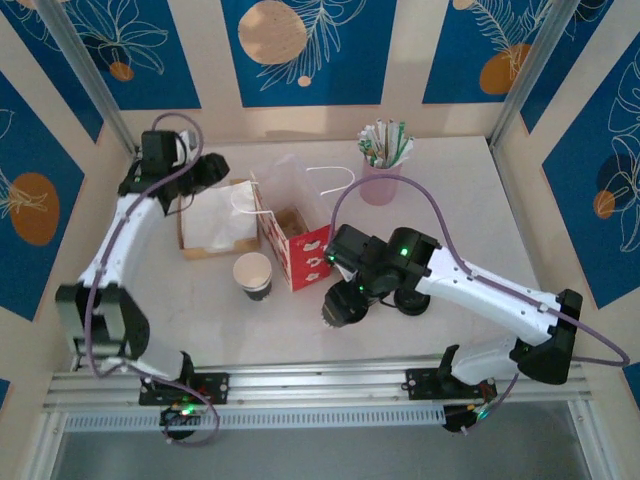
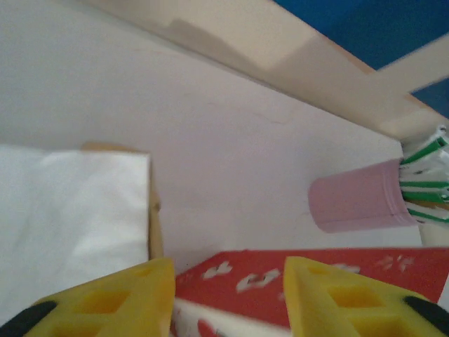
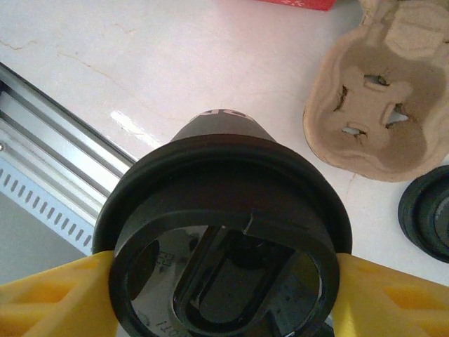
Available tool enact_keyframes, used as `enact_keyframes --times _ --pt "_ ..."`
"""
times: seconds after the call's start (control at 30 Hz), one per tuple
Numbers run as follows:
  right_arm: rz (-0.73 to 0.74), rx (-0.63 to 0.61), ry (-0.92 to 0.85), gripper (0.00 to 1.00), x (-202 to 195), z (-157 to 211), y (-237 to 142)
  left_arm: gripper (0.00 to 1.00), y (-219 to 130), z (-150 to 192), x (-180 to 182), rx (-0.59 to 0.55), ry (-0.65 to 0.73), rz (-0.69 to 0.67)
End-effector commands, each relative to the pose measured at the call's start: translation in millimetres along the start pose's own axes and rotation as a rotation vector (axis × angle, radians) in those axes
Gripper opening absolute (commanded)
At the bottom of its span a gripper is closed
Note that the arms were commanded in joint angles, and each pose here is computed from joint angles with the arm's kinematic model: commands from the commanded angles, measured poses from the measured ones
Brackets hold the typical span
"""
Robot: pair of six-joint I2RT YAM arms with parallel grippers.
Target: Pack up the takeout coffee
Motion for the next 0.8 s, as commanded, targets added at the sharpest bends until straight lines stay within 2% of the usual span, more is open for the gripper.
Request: enact_keyframes --times 0.0,0.03,0.1,0.23,0.4,0.77 --pt "-0.03 0.014 0.021 0.69 -1.3 7.8 -4.7 0.4 36.2 -17.2 -23.6 0.063 0.079 0.205" --pt "-0.033 0.013 0.023 0.69 -2.1 8.3 -5.8 0.37 47.6 -20.3 -25.7 0.086 0.078 0.239" --pt "-0.033 0.011 0.023 0.69 -3.3 10.0 -8.1 0.24 67.3 -23.9 -33.5 0.145 0.097 0.293" --pt "-0.034 -0.002 0.031 0.7 -6.2 10.2 -12.8 0.21 95.6 -16.8 -42.8 0.23 0.118 0.374" --pt "-0.044 -0.007 0.037 0.69 -6.2 10.9 -17.4 0.2 114.1 12.9 -49.1 0.304 0.114 0.442" --pt "-0.03 -0.037 0.075 0.69 -23.7 16.9 -36.8 0.19 108.7 54.9 -61.5 0.311 0.114 0.493"
Point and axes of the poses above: each hand's point on the last joint's axis, 136 mm out from that joint toward the fingers, its own y axis out along the fingers, its own x axis along the line the jaws close on, z = x × y, the point moved 1 cm from there along -y, back along the fingers, and after that the axes turned 8 degrees about y, right-handed, at the moved point
